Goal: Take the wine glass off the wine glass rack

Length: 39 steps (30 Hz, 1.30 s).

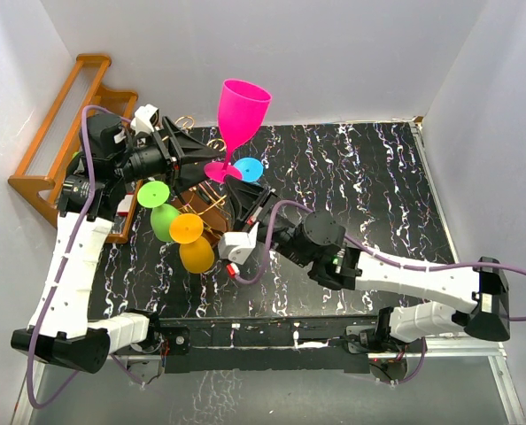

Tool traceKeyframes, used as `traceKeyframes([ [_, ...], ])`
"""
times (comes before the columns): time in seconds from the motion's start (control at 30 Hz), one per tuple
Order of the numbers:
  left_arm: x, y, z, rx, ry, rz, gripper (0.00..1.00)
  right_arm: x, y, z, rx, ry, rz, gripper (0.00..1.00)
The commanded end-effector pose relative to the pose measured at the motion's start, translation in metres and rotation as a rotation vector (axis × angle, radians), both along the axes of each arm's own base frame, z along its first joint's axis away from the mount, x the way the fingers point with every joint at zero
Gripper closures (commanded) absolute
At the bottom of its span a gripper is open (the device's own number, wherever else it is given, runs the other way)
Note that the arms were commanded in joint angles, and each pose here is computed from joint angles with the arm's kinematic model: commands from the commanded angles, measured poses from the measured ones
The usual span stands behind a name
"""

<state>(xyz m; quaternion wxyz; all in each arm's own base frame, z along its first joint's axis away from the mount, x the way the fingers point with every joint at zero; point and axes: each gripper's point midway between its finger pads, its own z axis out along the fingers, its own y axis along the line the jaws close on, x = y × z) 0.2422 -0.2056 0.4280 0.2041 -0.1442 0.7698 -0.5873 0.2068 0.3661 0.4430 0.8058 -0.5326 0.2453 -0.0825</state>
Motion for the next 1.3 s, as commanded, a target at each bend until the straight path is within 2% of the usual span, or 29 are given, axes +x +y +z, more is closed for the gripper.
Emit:
traceKeyframes([
  [0.0, -0.007, -0.003, 0.006, -0.029, -0.003, -0.033, 0.45, -0.003, -0.008, 0.029, 0.099, -0.053, -0.039, 0.92],
  [0.07, -0.008, -0.003, 0.004, -0.026, 0.001, -0.04, 0.59, -0.002, -0.006, 0.029, 0.102, -0.053, -0.052, 0.92],
  [0.17, -0.01, -0.004, 0.0, -0.021, 0.007, -0.049, 0.88, -0.003, -0.007, 0.029, 0.111, -0.051, -0.062, 0.92],
  [0.23, -0.01, -0.004, -0.004, -0.019, 0.012, -0.049, 1.0, -0.004, -0.009, 0.03, 0.119, -0.047, -0.071, 0.92],
  [0.33, -0.007, -0.003, -0.006, -0.023, 0.013, -0.036, 1.0, -0.004, -0.017, 0.03, 0.135, -0.032, -0.088, 0.91],
  [0.37, -0.005, -0.003, -0.007, -0.024, 0.013, -0.029, 1.0, -0.004, -0.021, 0.03, 0.143, -0.023, -0.096, 0.88],
  [0.5, 0.005, -0.001, -0.003, -0.038, -0.017, 0.032, 1.0, -0.005, -0.042, 0.026, 0.197, 0.047, -0.122, 0.6],
  [0.63, 0.02, 0.007, 0.003, -0.051, -0.078, 0.138, 1.0, -0.003, -0.074, 0.009, 0.275, 0.24, -0.166, 0.46],
  [0.7, 0.028, 0.012, 0.005, -0.057, -0.113, 0.193, 1.0, 0.0, -0.092, -0.007, 0.354, 0.415, -0.196, 0.44],
  [0.8, 0.037, 0.019, 0.008, -0.051, -0.169, 0.267, 1.0, 0.011, -0.13, -0.033, 0.497, 0.629, -0.373, 0.51],
  [0.93, 0.046, 0.03, 0.005, 0.009, -0.215, 0.342, 1.0, 0.03, -0.161, -0.054, 0.628, 0.817, -0.57, 0.72],
  [1.03, 0.049, 0.035, 0.006, 0.05, -0.245, 0.363, 1.0, 0.07, -0.186, -0.053, 0.733, 0.973, -0.634, 0.84],
  [1.13, 0.052, 0.036, 0.01, 0.096, -0.279, 0.359, 1.0, 0.116, -0.213, -0.035, 0.82, 1.117, -0.626, 0.91],
  [1.2, 0.053, 0.037, 0.007, 0.13, -0.286, 0.352, 1.0, 0.147, -0.211, -0.045, 0.795, 1.305, -0.591, 0.92],
  [1.27, 0.054, 0.04, 0.004, 0.171, -0.296, 0.353, 1.0, 0.166, -0.208, -0.037, 0.808, 1.491, -0.47, 0.92],
])
